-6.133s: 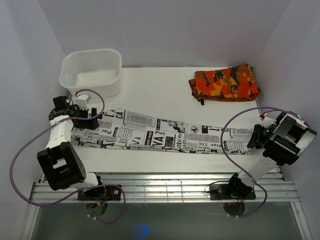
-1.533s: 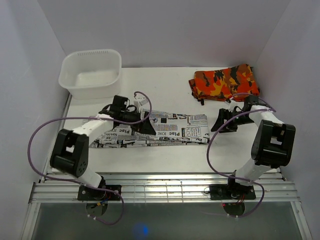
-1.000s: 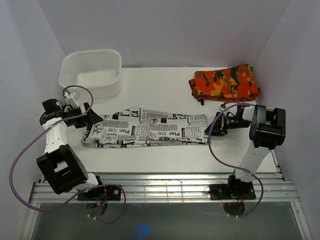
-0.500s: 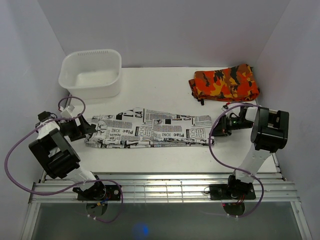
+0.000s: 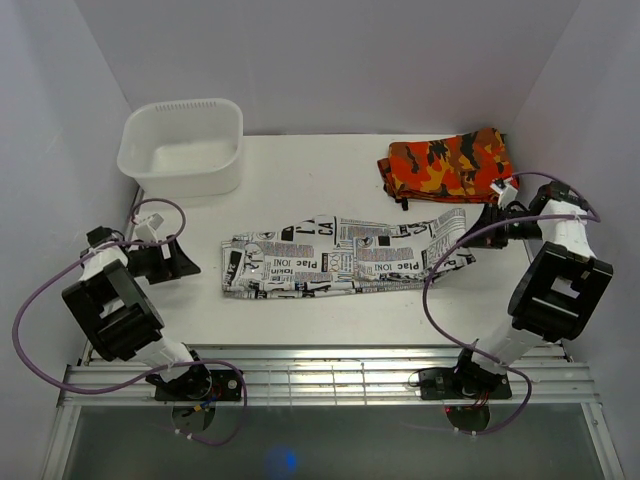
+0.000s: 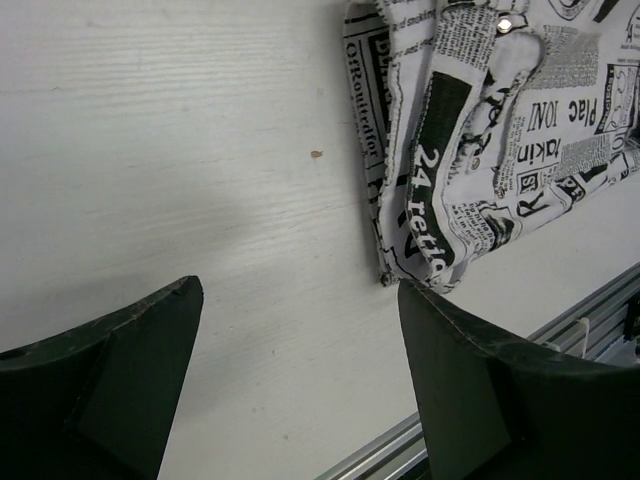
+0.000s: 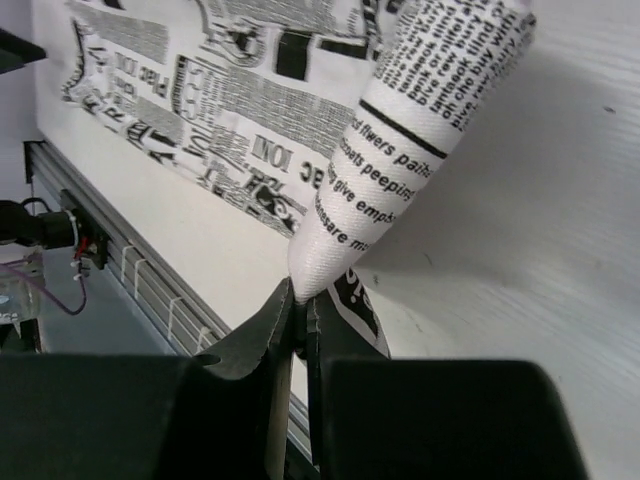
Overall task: Fold and stack the trousers
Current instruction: Fold the trousers
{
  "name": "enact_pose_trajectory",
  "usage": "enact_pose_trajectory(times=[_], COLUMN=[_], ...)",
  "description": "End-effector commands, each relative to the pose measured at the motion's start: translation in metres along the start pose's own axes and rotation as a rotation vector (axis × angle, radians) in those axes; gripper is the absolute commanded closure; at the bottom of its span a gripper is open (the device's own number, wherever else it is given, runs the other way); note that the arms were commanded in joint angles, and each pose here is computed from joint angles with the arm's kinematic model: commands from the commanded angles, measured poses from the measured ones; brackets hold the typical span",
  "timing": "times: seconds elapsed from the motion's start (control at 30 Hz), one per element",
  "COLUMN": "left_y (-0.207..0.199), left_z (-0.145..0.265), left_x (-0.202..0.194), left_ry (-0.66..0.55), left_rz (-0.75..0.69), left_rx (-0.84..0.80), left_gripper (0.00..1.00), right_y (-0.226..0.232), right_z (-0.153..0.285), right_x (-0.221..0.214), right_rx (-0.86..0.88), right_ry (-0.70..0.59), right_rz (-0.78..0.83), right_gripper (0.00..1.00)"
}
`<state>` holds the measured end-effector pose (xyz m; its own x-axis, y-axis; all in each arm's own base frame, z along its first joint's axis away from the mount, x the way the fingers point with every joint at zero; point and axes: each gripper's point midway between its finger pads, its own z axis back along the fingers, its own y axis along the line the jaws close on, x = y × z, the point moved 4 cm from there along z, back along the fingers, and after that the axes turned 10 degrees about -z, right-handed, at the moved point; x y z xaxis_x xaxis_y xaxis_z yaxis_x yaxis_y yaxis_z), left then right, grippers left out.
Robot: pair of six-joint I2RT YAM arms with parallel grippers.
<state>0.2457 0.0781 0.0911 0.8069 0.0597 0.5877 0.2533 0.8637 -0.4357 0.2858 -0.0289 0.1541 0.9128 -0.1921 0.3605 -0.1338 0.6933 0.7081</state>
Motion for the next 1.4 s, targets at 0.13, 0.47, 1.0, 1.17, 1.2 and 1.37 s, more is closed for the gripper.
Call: enact_pose_trajectory(times=[0.13,0.47,1.0,1.17,1.2,1.37], left_y=[-0.025,-0.037,-0.045,-0.053,-0.054,-0.057], left_z=[-0.024,-0.065,-0.107,-0.11,-0.11,-0.113], left_x=[0.025,0.021,0.008,0.004,0.004,0.003], left_ry=[-0.026,0.046,0.127,0.127,0.128,0.127], left_rz=[-0.054,0.095,0.175,0.182,0.186,0.194], left_rx=[-0.121,-0.255,-0.31,-0.327,-0.331,-0.333], left_gripper=[0.16,0.35,1.0,1.0,1.0,1.0], right_y=[0.083,0.17,0.26,0.289,0.295,0.308], right_z=[-0.011,-0.079,-0.189,-0.226,-0.23,-0.258], right_x=[0.016,0.015,-0.005,-0.026,-0.026,-0.052], right_rx=[0.248,0.305,0.418,0.457,0.465,0.478], right_ry=[-0.099,-0.026,0.14,0.208,0.209,0.281], right_rz=[0.07,0.231,0.337,0.339,0.344,0.314], right_gripper=[0.92,0.92,0.92,0.92,0.92,0.92])
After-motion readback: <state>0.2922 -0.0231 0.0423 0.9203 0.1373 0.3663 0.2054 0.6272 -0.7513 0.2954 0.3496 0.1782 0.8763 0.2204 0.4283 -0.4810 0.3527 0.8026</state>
